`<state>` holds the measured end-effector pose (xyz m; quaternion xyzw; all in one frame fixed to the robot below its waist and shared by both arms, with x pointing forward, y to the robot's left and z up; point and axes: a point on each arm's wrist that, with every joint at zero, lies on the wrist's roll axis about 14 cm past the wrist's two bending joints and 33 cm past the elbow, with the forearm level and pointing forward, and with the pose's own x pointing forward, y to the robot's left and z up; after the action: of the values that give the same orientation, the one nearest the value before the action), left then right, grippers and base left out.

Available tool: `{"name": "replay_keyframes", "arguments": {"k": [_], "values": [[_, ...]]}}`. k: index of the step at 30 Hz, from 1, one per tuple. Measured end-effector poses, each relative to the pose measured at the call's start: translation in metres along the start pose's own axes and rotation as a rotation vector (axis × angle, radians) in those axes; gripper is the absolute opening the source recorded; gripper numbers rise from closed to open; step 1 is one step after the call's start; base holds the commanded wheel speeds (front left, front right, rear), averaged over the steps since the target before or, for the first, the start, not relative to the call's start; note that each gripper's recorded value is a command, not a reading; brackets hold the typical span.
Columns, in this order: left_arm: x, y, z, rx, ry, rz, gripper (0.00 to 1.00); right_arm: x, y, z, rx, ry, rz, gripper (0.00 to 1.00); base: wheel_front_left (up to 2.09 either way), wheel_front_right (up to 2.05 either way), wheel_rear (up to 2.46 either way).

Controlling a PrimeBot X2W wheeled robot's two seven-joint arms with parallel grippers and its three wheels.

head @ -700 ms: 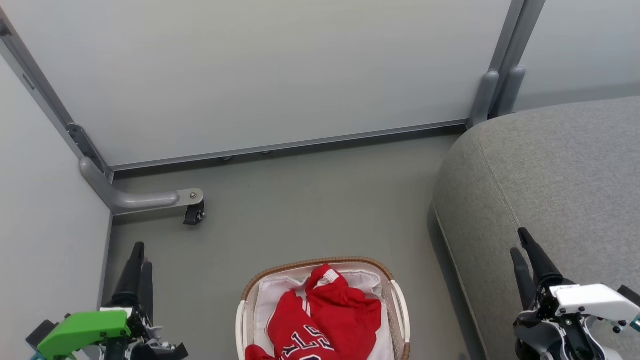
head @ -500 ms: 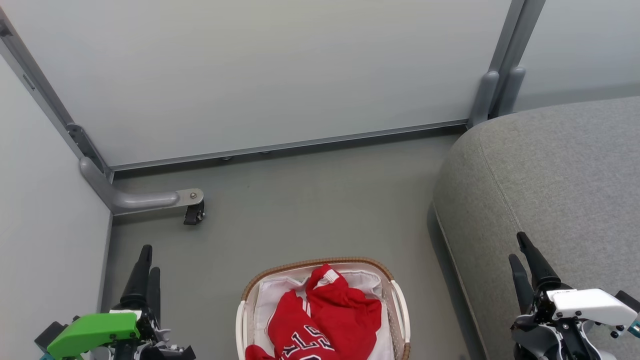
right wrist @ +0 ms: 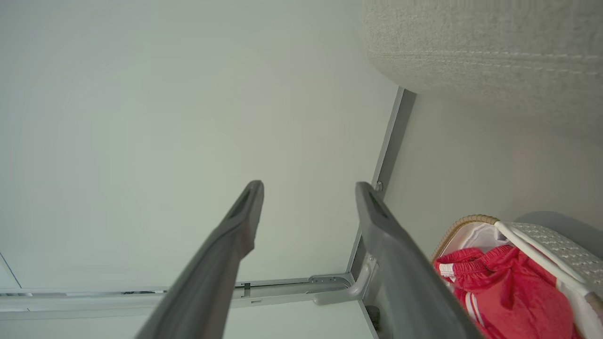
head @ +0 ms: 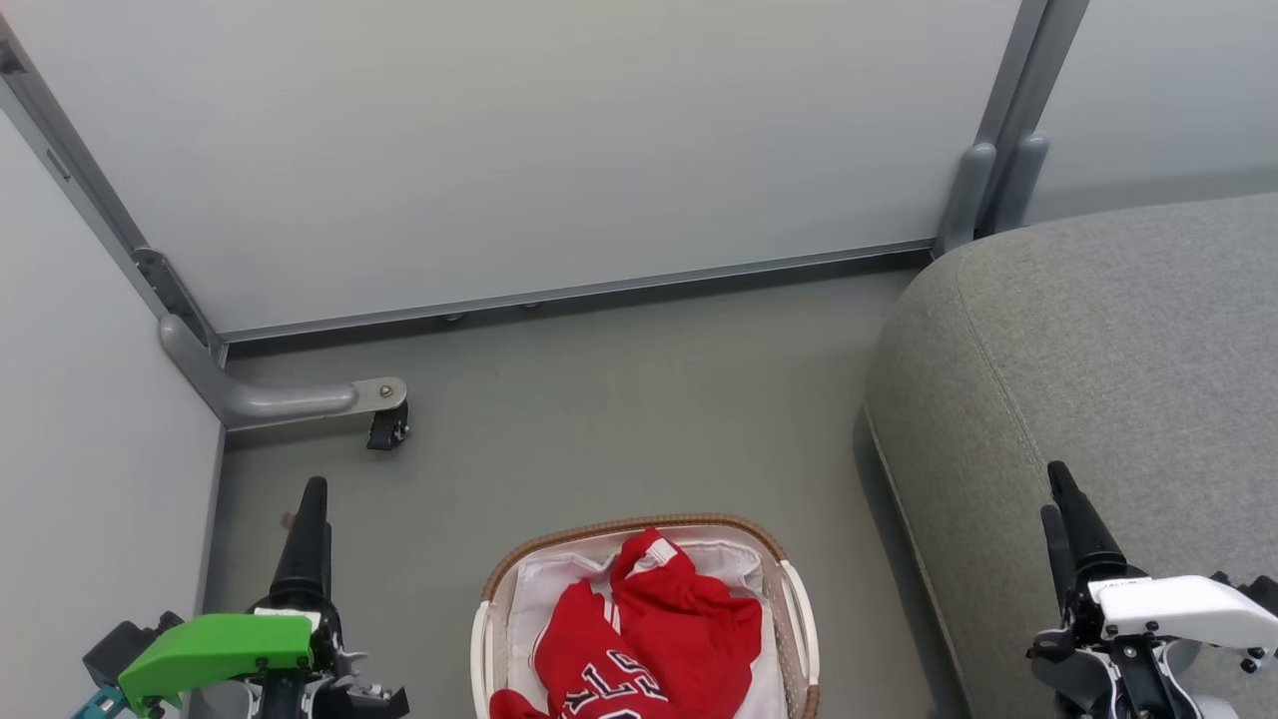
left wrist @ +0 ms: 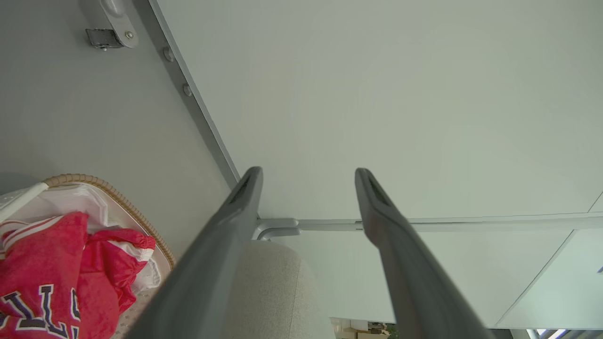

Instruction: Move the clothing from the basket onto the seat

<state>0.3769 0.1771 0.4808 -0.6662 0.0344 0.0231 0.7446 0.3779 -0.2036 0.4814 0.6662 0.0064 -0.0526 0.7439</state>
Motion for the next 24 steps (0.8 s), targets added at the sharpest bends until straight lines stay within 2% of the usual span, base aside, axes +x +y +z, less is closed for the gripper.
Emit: {"name": "replay_keyframes", "arguments": {"k": [16, 24], "values": [[0.002, -0.023, -0.007, 0.327, -0.002, -0.076, 1.00, 0.001, 0.030, -0.005, -0.437, -0.007, 0.100, 1.00, 0.00, 0.00, 0.00], [0.001, -0.025, -0.007, 0.452, -0.015, -0.084, 1.00, -0.001, 0.031, -0.011, -0.590, -0.001, 0.116, 1.00, 0.00, 0.00, 0.00]]}}
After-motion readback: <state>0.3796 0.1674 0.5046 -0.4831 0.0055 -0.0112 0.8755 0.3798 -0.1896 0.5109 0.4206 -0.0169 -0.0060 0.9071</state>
